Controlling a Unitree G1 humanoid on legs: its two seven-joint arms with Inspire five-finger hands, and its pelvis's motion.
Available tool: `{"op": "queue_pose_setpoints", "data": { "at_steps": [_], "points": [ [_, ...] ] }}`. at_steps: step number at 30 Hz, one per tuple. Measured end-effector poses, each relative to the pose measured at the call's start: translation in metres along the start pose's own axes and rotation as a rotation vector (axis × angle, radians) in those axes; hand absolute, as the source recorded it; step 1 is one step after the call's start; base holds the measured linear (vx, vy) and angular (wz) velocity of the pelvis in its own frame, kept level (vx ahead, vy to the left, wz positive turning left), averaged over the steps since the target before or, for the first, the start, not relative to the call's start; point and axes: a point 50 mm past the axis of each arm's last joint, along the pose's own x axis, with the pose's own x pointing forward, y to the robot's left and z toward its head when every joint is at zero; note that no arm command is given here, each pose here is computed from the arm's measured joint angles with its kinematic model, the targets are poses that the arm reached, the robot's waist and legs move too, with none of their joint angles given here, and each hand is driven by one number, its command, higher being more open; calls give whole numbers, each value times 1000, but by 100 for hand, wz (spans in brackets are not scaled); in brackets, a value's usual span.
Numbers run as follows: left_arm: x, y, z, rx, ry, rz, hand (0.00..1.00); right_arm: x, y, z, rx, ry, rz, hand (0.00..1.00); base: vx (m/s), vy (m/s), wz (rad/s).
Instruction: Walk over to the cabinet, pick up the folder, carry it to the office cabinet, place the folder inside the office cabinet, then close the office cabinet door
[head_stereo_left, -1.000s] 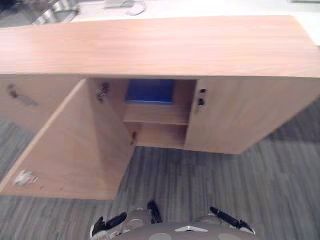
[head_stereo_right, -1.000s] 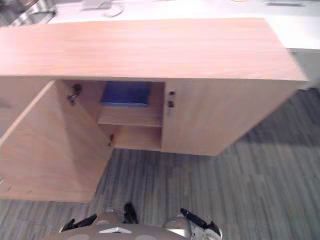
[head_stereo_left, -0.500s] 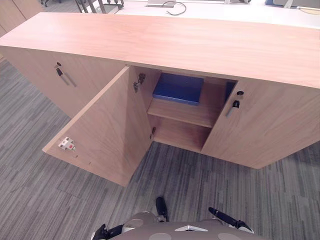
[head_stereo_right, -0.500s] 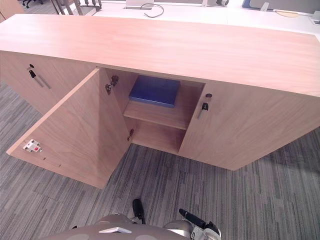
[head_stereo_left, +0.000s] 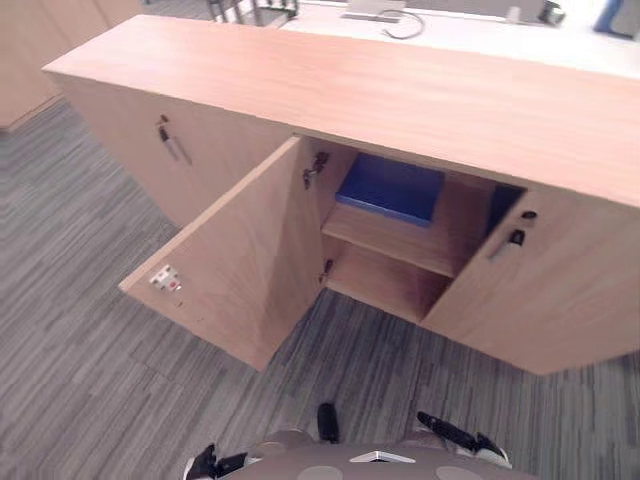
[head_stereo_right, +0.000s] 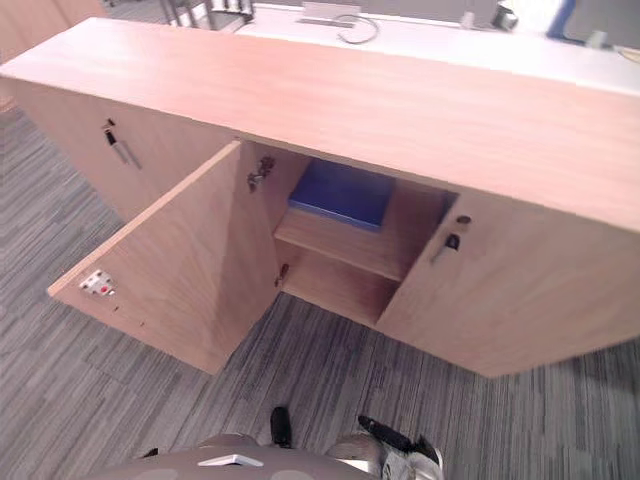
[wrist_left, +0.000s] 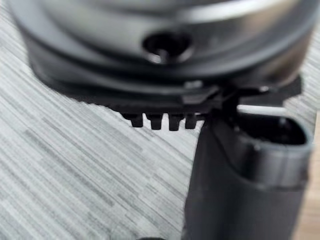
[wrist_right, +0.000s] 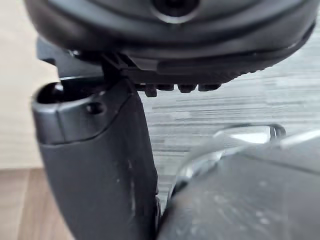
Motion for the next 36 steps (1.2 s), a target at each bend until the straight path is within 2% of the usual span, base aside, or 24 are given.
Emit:
{"op": "queue_pose_setpoints", "data": {
  "at_steps": [3, 5, 9, 19, 23, 24, 29, 33, 36],
  "points": [
    [0, 4, 1, -52, 1, 23, 100, -2, 10, -5, 8, 10, 23, 100, 46, -123, 62],
    [0, 8, -2, -157, 12, 59, 100, -4, 16, -8, 21, 20, 35, 100, 64, -144, 28],
    [-2, 1, -7, -254, 36, 75, 100, -4, 4, -19, 74, 46, -4, 100, 111, -116, 25],
    [-1, 2, 4, -263, -10, 66, 100, -7, 5, -26, 118, 62, -11, 100, 102, -29, 14],
    [0, -1, 22, -311, -72, 55, 100, -7, 5, -21, 99, 35, -9, 100, -56, -1, 94],
    [0, -2, 39, -358, -122, 47, 100, -8, 5, -24, 107, 37, -11, 100, -85, 47, 136],
    [0, -15, 37, -351, -104, 8, 100, -5, -10, -14, 165, 5, -55, 100, -28, 118, 98],
    [2, -9, 39, -290, -110, 7, 100, -4, -4, -21, 179, 60, -40, 100, -112, 163, 81],
    [2, -11, 27, -270, -56, 3, 100, -2, -8, -18, 199, 65, -49, 100, -148, 111, 38]
  ]
}}
